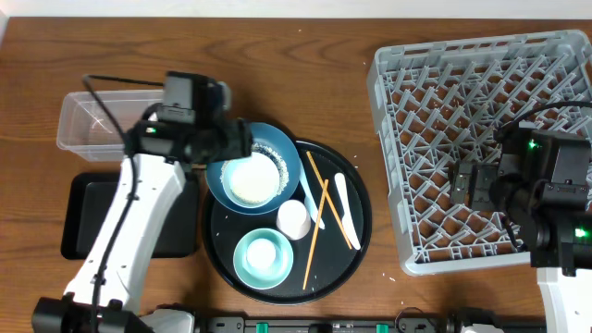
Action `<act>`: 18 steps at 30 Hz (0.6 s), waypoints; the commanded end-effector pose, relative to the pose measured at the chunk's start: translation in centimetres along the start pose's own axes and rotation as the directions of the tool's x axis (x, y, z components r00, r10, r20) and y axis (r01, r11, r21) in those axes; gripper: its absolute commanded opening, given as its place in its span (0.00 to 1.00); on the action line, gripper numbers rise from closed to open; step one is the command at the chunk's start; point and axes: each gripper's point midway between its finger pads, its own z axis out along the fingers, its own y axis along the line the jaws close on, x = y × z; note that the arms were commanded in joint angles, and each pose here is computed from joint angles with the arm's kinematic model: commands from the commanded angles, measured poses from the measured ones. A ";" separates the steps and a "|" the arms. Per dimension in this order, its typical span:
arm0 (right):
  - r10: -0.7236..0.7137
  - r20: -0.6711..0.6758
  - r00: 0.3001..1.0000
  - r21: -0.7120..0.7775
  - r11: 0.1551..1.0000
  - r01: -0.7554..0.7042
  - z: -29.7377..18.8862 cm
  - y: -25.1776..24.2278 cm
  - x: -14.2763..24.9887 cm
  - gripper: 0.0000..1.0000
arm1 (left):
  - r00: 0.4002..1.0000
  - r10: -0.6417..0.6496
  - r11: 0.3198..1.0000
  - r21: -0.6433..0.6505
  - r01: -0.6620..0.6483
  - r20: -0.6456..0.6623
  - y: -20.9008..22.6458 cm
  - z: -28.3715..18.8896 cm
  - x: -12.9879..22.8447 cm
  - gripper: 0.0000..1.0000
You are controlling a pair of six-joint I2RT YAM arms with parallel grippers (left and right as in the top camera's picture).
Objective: Sort waste into correct bins and load items into the dishwasher rack
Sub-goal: 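Grasp the light-blue bowl of rice with left gripper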
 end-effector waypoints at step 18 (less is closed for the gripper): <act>0.000 0.011 1.000 -0.012 1.000 0.000 -0.5 0.3 -0.3 0.99 | 0.951 -0.117 0.982 -0.176 0.068 -0.287 -2.2 11.2 7.6 0.60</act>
